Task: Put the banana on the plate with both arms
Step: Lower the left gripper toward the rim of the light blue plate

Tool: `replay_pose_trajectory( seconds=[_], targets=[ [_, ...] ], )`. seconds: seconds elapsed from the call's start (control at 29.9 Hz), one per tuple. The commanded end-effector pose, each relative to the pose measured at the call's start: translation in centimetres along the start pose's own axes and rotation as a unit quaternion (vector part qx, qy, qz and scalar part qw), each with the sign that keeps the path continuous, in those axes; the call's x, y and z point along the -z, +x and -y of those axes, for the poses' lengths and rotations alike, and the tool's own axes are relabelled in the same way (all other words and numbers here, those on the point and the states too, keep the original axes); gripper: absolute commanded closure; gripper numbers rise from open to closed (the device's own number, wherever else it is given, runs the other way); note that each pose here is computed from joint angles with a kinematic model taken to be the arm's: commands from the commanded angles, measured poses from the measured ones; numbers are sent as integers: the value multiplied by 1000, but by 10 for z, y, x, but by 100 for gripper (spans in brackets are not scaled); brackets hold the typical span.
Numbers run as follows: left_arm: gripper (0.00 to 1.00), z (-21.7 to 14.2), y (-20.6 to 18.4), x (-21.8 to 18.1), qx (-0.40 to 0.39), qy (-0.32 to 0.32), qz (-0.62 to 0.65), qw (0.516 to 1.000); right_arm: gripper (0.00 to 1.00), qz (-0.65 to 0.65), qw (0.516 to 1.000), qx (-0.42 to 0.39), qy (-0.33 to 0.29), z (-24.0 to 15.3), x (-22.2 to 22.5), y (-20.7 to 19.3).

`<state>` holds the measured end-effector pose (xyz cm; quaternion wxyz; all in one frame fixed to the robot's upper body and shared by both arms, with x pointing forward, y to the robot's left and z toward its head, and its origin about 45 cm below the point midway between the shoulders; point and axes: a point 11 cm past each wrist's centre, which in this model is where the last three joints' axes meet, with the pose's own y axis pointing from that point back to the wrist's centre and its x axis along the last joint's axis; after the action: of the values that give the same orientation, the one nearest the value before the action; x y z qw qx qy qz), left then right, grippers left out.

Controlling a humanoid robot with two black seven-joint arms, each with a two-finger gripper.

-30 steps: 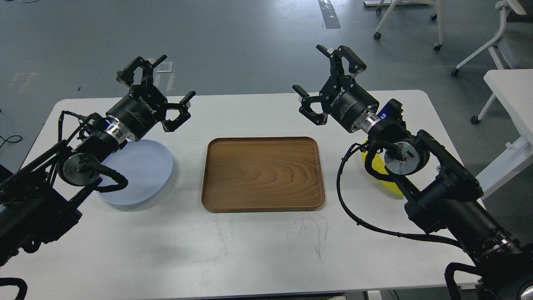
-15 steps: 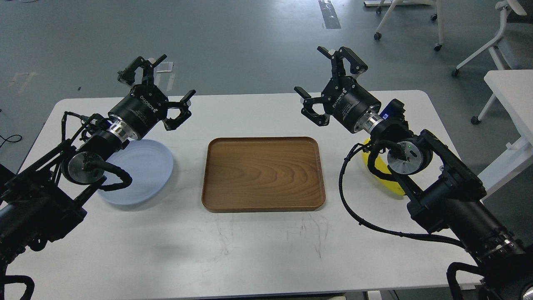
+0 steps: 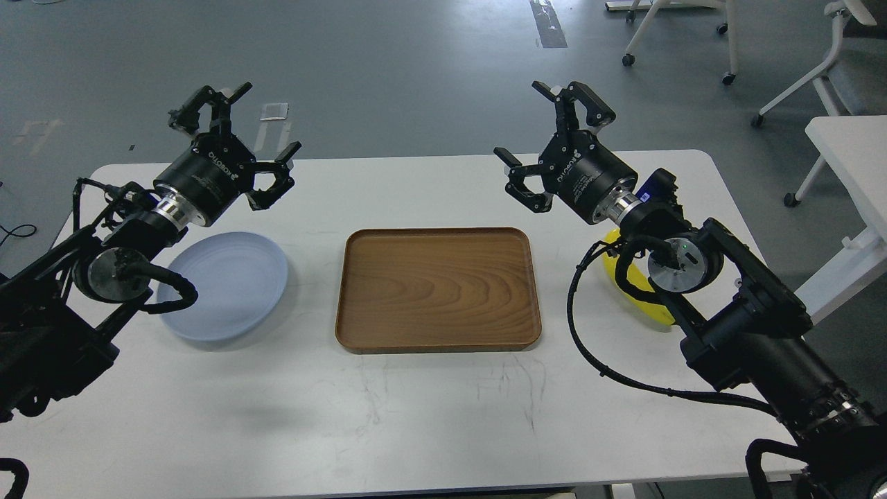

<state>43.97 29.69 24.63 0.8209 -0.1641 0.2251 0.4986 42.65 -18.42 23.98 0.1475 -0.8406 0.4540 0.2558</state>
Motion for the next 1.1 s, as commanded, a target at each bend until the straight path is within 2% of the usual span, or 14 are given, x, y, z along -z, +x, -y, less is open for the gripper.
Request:
replay_pose_trajectory(
  seconds=[0.0, 0.13, 0.2, 0.33, 0.4, 0.53, 0.67, 0.8, 0.9, 1.07],
  targets=[
    [2, -2, -4, -17, 12, 14, 71, 997, 0, 0, 1000, -5, 3, -3, 2, 4],
    [2, -4, -1, -14, -26, 51, 232, 971, 0, -11, 1000, -19, 7, -9, 9, 15],
    [2, -3, 0, -17, -44, 45, 298, 953, 0, -16, 1000, -25, 8, -12, 13, 19],
    [2, -2, -17, -36, -53, -72, 461, 883, 0, -18, 999, -40, 27, -17, 29, 28],
    [2, -5, -16, -31, -54, -71, 469, 879, 0, -20, 998, -46, 28, -19, 31, 31],
    [2, -13, -10, -8, -17, -24, 476, 879, 0, -24, 998, -53, 33, -22, 37, 35],
    [2, -19, -2, -11, -17, -12, 485, 874, 0, -25, 998, -55, 34, -23, 39, 37],
    [2, -26, 8, -31, -33, -15, 507, 861, 0, -25, 998, -52, 36, -22, 40, 34],
    [2, -40, 25, -30, -43, 14, 526, 849, 0, -24, 998, -52, 36, -22, 39, 34],
    [2, -55, 33, -24, -15, 72, 581, 810, 0, -22, 998, -51, 36, -21, 38, 34]
  ],
)
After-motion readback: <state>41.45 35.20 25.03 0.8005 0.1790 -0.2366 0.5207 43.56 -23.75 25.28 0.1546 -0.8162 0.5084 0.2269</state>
